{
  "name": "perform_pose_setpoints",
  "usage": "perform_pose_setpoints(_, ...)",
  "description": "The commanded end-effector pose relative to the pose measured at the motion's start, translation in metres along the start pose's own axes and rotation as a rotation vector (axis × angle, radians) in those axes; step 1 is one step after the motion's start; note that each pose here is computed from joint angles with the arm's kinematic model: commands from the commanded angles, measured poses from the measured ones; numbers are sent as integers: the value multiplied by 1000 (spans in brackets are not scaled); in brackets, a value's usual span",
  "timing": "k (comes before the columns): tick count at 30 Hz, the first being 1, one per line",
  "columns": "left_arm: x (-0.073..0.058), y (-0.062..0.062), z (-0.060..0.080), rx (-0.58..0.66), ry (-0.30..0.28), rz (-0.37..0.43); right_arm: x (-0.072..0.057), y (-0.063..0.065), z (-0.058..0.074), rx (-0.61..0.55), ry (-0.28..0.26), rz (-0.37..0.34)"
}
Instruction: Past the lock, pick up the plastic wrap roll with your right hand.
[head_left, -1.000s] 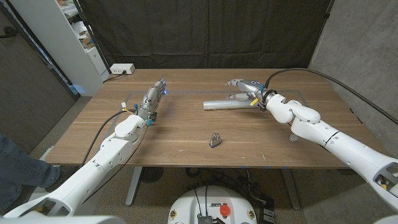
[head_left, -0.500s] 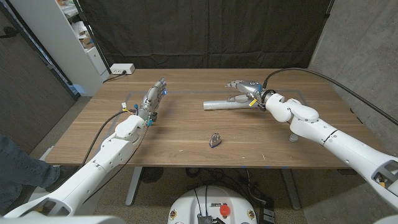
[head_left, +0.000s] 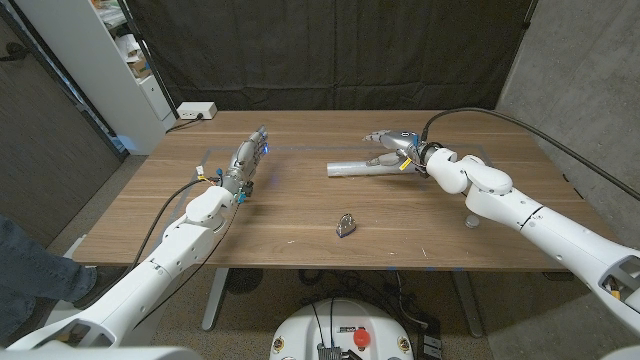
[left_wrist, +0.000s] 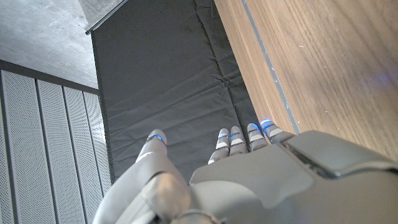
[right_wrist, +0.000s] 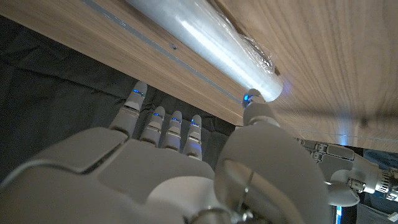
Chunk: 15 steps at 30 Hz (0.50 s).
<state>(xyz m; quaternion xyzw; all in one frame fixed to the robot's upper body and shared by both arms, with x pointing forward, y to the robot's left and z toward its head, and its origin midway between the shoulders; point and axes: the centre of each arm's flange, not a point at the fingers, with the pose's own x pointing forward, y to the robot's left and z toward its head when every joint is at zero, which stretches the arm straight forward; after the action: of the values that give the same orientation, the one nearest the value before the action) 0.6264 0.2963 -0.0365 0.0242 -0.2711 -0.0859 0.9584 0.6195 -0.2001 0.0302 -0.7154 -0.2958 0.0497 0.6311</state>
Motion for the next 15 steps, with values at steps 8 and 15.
perform_pose_setpoints(8, -3, -1, 1, 0, -3, 2, 9, 2, -1, -14, 22, 79)
perform_pose_setpoints(15, -3, -2, 2, 4, -2, 1, 12, 5, -4, -12, 36, 102)
